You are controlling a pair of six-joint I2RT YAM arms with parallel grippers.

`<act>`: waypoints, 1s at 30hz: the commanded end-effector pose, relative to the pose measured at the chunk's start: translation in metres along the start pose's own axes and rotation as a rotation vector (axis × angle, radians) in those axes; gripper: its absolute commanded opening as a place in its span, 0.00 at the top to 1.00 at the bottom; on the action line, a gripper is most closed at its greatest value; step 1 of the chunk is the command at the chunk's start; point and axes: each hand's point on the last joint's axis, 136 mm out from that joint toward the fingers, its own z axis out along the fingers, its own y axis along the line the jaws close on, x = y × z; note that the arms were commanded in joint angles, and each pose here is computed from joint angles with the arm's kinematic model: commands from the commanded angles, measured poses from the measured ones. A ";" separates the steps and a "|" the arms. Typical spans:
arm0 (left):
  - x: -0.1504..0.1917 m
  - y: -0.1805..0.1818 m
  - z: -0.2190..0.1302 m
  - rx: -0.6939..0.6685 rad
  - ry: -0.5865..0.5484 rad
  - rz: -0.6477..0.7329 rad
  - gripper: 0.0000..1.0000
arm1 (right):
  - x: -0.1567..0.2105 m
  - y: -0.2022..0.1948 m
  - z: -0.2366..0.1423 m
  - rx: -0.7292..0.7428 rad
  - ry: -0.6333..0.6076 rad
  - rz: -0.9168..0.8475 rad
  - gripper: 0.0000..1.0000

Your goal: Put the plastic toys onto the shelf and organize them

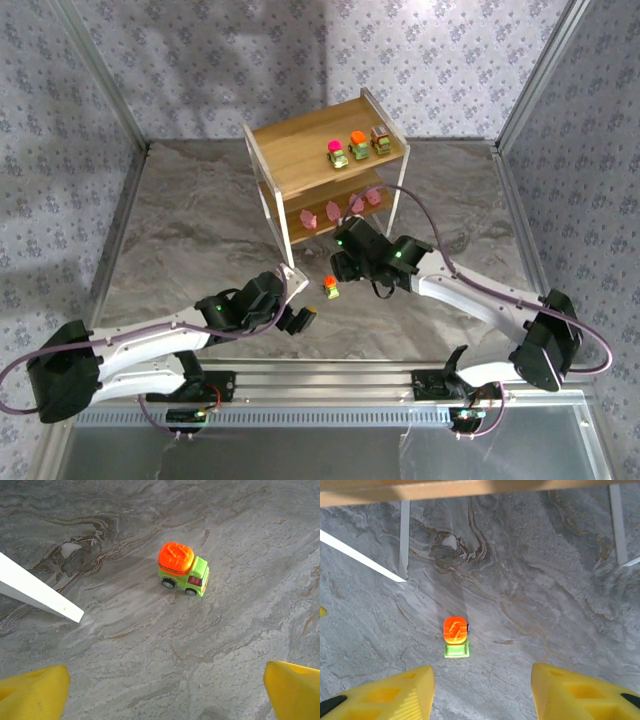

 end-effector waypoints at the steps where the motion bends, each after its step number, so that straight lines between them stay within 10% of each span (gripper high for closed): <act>1: -0.017 -0.010 -0.004 0.037 -0.033 0.018 0.01 | 0.008 0.008 0.010 -0.028 0.015 0.034 0.44; 30: -0.018 0.016 -0.013 -0.101 -0.056 0.000 0.01 | 0.060 0.019 0.081 -0.014 0.085 0.043 0.39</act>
